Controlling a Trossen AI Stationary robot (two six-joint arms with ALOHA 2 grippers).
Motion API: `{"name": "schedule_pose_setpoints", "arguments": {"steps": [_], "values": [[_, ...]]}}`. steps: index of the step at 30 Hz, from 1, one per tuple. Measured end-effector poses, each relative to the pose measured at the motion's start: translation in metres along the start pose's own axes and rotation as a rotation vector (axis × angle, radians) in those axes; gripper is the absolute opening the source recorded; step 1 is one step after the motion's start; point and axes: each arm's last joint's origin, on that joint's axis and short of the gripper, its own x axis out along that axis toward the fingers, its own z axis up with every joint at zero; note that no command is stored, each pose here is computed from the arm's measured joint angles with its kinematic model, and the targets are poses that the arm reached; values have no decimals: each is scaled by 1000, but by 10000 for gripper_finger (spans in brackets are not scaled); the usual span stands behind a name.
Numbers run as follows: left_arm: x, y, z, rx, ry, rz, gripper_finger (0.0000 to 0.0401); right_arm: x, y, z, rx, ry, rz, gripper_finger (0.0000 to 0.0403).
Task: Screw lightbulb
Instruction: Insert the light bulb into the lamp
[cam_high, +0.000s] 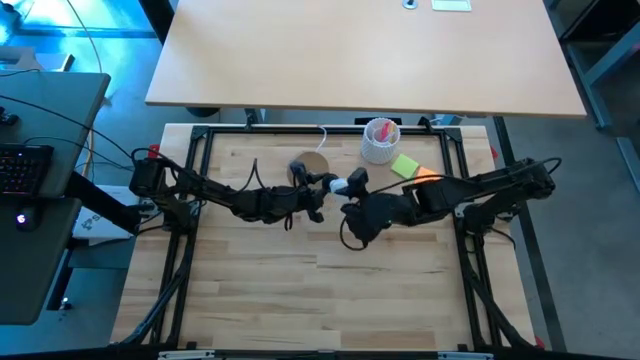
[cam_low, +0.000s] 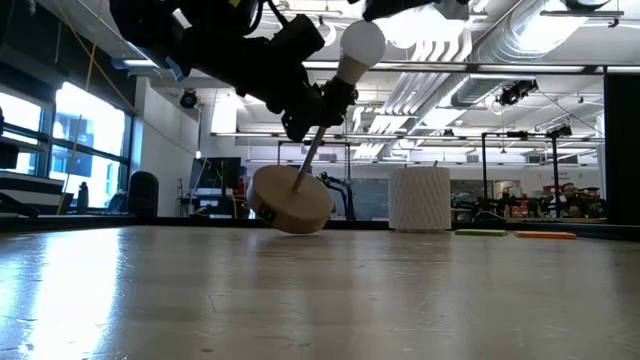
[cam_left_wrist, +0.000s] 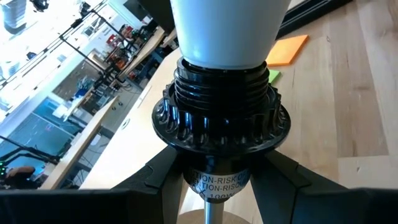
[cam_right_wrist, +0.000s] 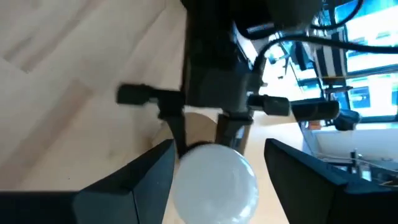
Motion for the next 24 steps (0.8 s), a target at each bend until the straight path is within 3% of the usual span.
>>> {"name": "schedule_pose_setpoints", "arguments": {"steps": [8, 17, 20, 24], "values": [[0, 0, 0, 4, -6, -14, 143, 12, -6, -15, 71, 38, 72, 245], [0, 0, 1, -6, -15, -12, 143, 15, -12, -19, 274, 81, -3, 237], [0, 0, 1, -12, -13, -9, 143, 15, -13, -19, 412, 86, -24, 225], [0, 1, 1, -36, -5, 9, 143, 16, -17, -18, 752, 63, -80, 210]]}}
